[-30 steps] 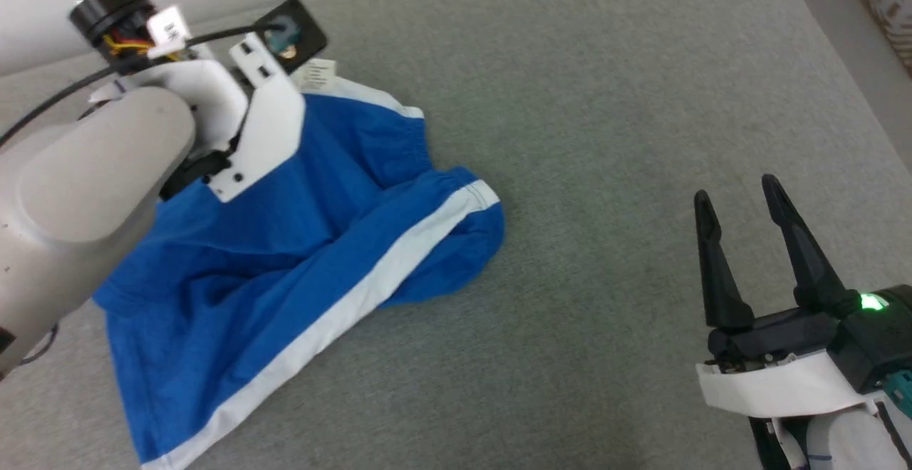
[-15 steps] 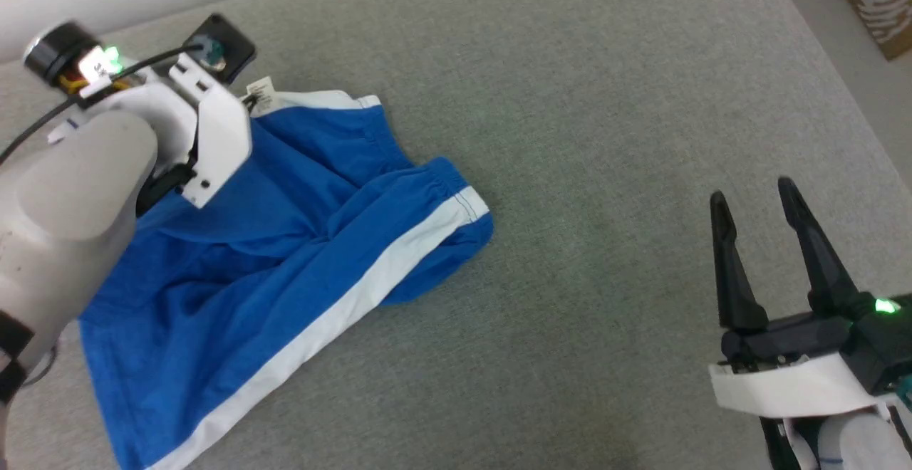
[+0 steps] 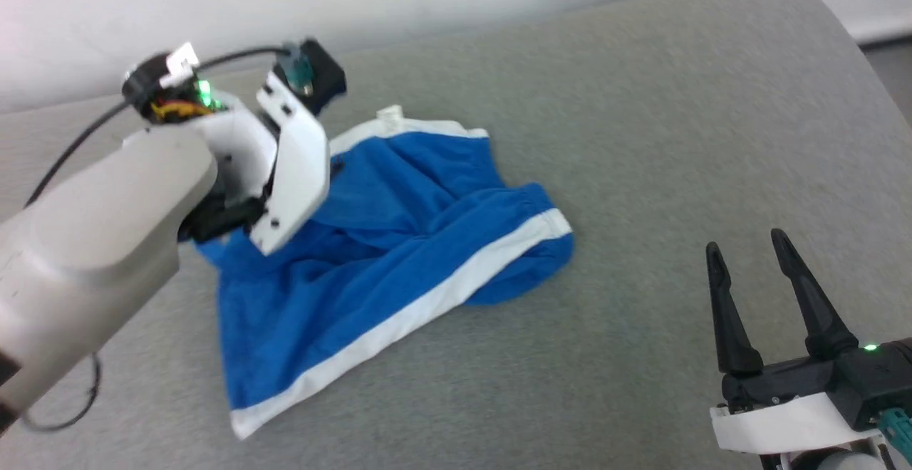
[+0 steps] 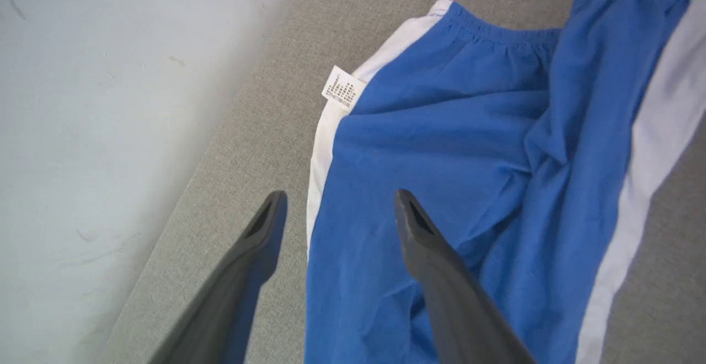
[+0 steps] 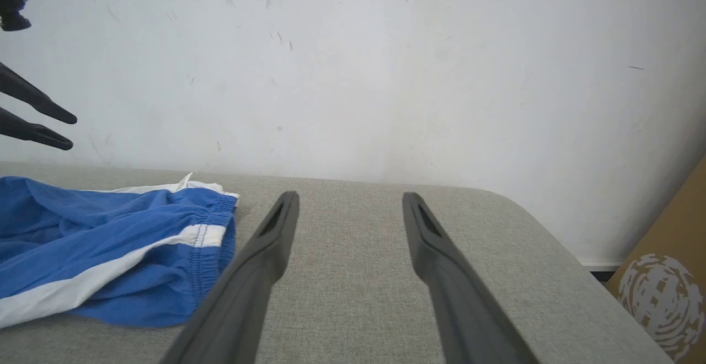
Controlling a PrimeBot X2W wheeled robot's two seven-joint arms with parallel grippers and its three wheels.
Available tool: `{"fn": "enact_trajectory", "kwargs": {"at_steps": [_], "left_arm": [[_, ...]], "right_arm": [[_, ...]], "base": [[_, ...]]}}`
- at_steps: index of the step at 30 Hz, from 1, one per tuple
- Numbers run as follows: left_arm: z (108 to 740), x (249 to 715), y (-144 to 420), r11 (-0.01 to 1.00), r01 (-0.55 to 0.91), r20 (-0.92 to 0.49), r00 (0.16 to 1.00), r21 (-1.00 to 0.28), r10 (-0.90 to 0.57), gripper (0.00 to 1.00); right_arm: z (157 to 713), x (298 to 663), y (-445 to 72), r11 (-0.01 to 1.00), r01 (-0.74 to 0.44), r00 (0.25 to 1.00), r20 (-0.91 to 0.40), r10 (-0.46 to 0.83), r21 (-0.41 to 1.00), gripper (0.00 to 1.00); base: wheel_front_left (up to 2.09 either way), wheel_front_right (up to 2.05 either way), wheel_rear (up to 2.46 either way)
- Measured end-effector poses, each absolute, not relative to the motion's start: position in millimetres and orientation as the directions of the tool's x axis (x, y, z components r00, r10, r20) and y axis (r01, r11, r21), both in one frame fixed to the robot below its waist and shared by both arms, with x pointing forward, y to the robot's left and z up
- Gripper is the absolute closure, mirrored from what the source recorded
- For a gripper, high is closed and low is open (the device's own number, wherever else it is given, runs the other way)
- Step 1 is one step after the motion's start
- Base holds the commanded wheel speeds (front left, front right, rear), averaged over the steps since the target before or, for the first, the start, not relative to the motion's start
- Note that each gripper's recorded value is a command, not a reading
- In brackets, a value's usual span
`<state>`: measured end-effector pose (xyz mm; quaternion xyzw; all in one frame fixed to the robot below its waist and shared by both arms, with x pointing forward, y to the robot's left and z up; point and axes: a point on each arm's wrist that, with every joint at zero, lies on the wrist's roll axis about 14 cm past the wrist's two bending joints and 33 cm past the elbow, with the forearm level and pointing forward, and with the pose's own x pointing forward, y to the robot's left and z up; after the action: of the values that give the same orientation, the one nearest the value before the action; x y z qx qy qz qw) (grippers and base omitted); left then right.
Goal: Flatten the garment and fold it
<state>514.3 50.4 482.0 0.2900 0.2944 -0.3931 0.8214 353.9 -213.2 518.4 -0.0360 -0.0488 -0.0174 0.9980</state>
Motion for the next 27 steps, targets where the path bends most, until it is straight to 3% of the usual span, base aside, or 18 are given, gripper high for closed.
{"fn": "enact_trajectory", "kwargs": {"at_steps": [14,22,27], "left_arm": [[448.3,363.0,133.5,0.493,0.864,-0.925,0.265,0.103,-0.271,0.0],[401.4,341.5,154.4,0.504,0.86,-0.956,0.206,0.076,-0.208,0.0],[379.8,349.2,151.8,0.511,0.854,-0.947,0.234,0.092,-0.22,0.0]], "right_arm": [[543.8,360.9,-176.7,0.995,-0.078,0.978,0.19,0.087,-0.056,0.0],[537.9,363.9,-177.7,0.996,-0.076,0.981,0.172,0.085,-0.055,0.0],[537.8,367.4,-177.7,0.996,-0.076,0.981,0.172,0.084,-0.056,0.0]], "base": [[0.0,0.0,0.0],[0.0,0.0,0.0],[0.0,0.0,0.0]]}}
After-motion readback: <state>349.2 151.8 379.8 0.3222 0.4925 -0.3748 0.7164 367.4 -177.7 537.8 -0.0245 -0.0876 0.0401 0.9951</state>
